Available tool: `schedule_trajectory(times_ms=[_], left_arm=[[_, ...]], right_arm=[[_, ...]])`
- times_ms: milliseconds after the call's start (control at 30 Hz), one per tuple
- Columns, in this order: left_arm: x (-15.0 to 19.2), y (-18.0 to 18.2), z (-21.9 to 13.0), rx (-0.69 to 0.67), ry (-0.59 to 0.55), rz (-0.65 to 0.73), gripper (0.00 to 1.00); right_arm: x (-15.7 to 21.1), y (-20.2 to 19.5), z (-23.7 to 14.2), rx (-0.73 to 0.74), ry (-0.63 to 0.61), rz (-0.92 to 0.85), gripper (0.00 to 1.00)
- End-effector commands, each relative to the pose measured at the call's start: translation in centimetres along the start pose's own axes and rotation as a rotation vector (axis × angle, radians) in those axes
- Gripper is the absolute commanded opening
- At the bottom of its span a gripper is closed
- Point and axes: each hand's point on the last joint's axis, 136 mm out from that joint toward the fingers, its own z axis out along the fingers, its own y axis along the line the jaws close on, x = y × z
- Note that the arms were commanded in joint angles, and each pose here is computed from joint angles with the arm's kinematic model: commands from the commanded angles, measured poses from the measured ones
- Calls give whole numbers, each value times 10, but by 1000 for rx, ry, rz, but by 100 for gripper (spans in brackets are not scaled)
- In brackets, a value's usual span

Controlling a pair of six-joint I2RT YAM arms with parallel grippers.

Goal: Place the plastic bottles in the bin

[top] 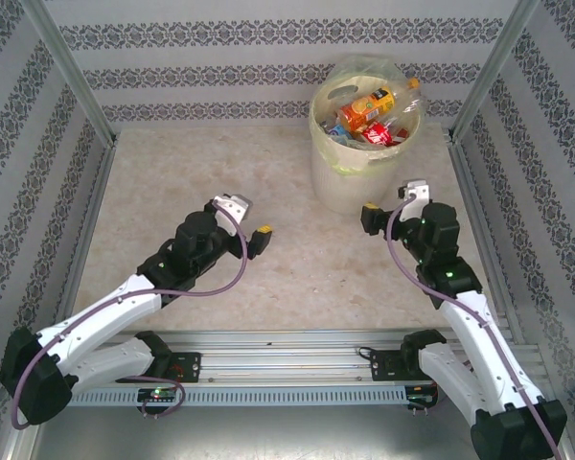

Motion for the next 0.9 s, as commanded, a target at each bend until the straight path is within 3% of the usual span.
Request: schedule_trajectory(times_ms=[0,200,433,867], left_arm=[[0,43,-10,-199,-46,-58,100],[43,99,-26,-424,-24,-142,100],[81,142,-38,-626,-29,-148,100],[119,185,-32,-713,13,-192,100]], right_arm=[[1,-16,10,65,-93,-22,98],[28,-40,29,148,-64,18,98],[50,-69,38,242,-74,16,98],[81,-106,68,307,-174,33,98]])
